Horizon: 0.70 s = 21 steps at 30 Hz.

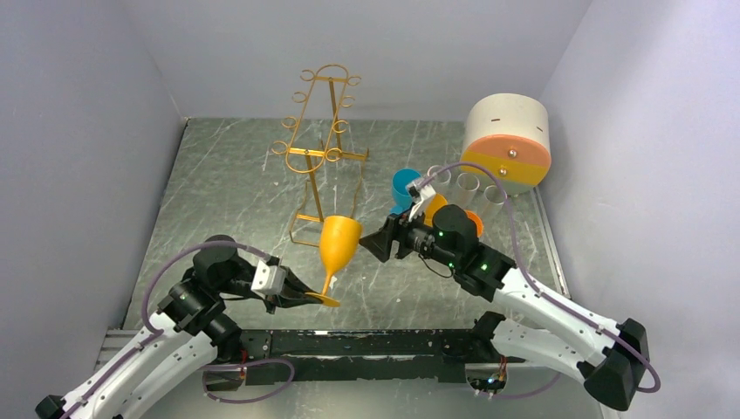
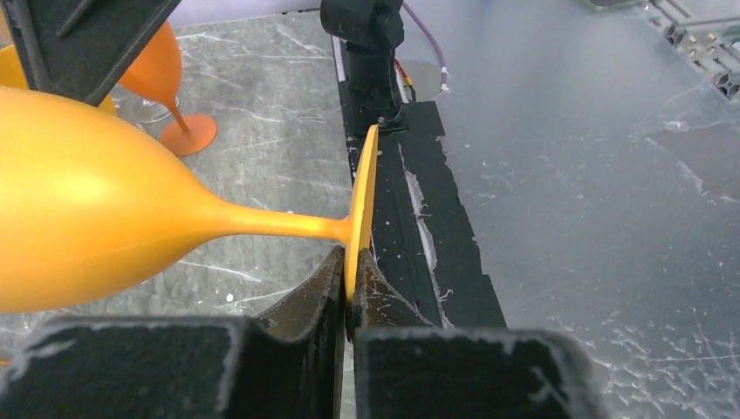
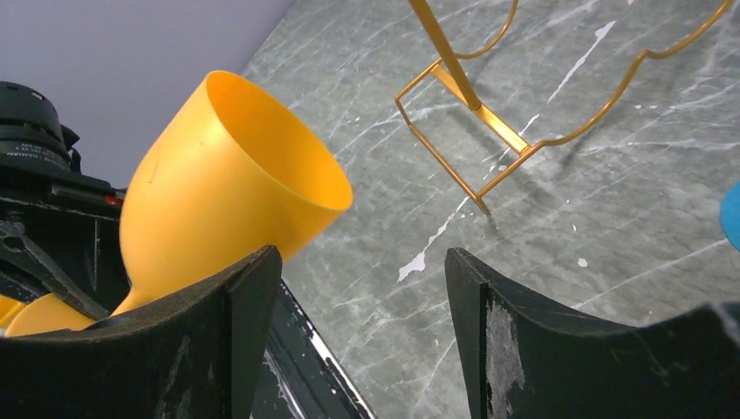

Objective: Take the wine glass off the wine glass rack
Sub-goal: Place the wine glass at the center of the board.

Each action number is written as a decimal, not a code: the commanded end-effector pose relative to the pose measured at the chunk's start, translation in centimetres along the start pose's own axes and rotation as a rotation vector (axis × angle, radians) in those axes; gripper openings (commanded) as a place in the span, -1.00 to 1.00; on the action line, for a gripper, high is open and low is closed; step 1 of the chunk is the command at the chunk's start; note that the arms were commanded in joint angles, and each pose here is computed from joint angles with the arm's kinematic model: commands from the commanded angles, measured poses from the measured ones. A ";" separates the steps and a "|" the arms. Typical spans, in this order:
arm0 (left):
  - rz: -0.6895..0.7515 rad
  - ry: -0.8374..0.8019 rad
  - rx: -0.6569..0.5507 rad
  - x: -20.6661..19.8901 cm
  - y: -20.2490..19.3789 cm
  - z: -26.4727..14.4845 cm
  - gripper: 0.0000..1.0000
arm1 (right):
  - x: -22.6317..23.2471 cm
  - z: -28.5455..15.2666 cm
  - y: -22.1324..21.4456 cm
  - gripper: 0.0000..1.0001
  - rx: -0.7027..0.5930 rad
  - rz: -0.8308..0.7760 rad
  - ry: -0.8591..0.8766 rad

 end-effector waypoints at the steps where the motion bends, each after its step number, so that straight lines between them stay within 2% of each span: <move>1: 0.067 -0.046 0.031 0.2 -1.0 0.1 -0.86 | 0.9 -0.1 1.8 0.47 0.000 -0.044 0.084; 4: 0.053 -0.051 0.067 0.4 -1.2 0.1 -0.86 | 1.2 -0.4 2.8 0.49 -0.048 -0.066 0.115; 6: 0.036 -0.029 0.080 0.7 -1.3 0.2 -0.86 | -0.3 -0.7 3.3 0.77 -0.029 0.009 -0.098; 8: 0.011 -0.010 0.086 1.0 -1.6 0.2 -0.86 | -1.3 -1.0 3.8 0.82 -0.038 -0.009 -0.124; 11: 0.013 -0.019 0.085 0.9 -1.5 0.3 -0.86 | -0.9 -0.8 4.0 0.83 -0.038 -0.031 0.090; 15: 0.038 -0.021 0.070 0.7 -1.5 0.2 -0.86 | -0.1 0.8 3.2 0.82 0.095 -0.005 0.312; 18: 0.023 -0.047 0.043 0.5 -1.4 0.3 -0.86 | 0.4 1.8 2.7 0.74 0.140 0.020 0.470; 21: 0.024 -0.087 0.046 0.3 -1.5 0.4 -0.86 | 0.5 2.3 2.8 0.66 0.139 0.036 0.494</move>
Point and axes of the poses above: each gripper's point midway between its finger pads, its own z axis out along the fingers, its own x axis along the line the jaws close on, y = z × x, the point moved 10 cm from there along -z, back along the fingers, and after that the axes turned 14 degrees about -z, right-handed, at the moved point
